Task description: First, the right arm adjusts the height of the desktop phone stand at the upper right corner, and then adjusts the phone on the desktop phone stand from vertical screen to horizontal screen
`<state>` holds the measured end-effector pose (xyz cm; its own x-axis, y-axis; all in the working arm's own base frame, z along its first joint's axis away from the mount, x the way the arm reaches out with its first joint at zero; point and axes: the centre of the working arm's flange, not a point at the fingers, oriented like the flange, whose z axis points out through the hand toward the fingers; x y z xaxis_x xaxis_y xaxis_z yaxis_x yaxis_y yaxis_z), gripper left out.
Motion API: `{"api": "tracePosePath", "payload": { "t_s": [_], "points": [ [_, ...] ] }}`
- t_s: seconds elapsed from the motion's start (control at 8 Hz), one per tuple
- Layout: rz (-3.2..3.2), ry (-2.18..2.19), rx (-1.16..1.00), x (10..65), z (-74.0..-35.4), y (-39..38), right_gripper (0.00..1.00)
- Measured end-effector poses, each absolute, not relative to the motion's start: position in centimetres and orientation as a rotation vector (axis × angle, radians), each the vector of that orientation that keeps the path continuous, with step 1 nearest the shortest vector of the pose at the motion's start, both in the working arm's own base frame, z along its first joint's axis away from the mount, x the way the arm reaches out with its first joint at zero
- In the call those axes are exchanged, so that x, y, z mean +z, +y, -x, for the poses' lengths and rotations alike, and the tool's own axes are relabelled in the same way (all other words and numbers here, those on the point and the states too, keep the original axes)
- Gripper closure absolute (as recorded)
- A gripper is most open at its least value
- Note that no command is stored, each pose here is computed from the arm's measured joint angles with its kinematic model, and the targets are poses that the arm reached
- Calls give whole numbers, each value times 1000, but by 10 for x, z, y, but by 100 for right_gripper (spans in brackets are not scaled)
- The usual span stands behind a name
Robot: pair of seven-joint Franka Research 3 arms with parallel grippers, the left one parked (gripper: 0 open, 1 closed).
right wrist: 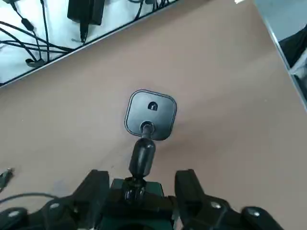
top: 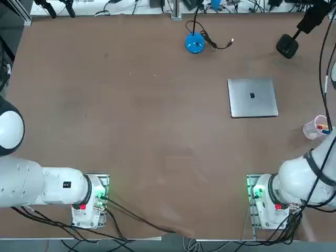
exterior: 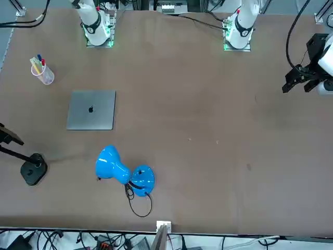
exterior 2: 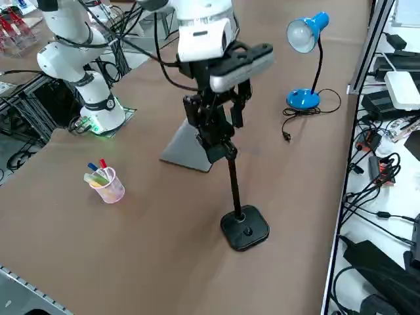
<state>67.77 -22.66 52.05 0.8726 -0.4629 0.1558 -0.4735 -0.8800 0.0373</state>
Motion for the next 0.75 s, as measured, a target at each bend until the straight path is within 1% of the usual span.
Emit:
{"api": "tracePosePath", "payload": {
  "t_s": [0.25,0.5,0.75],
  "points": [
    [-2956,-837,190,505,-680,-232,21],
    [-2929,-950,176,496,-683,-230,29],
    [-2915,-1001,169,492,-684,-229,30]
  ]
}}
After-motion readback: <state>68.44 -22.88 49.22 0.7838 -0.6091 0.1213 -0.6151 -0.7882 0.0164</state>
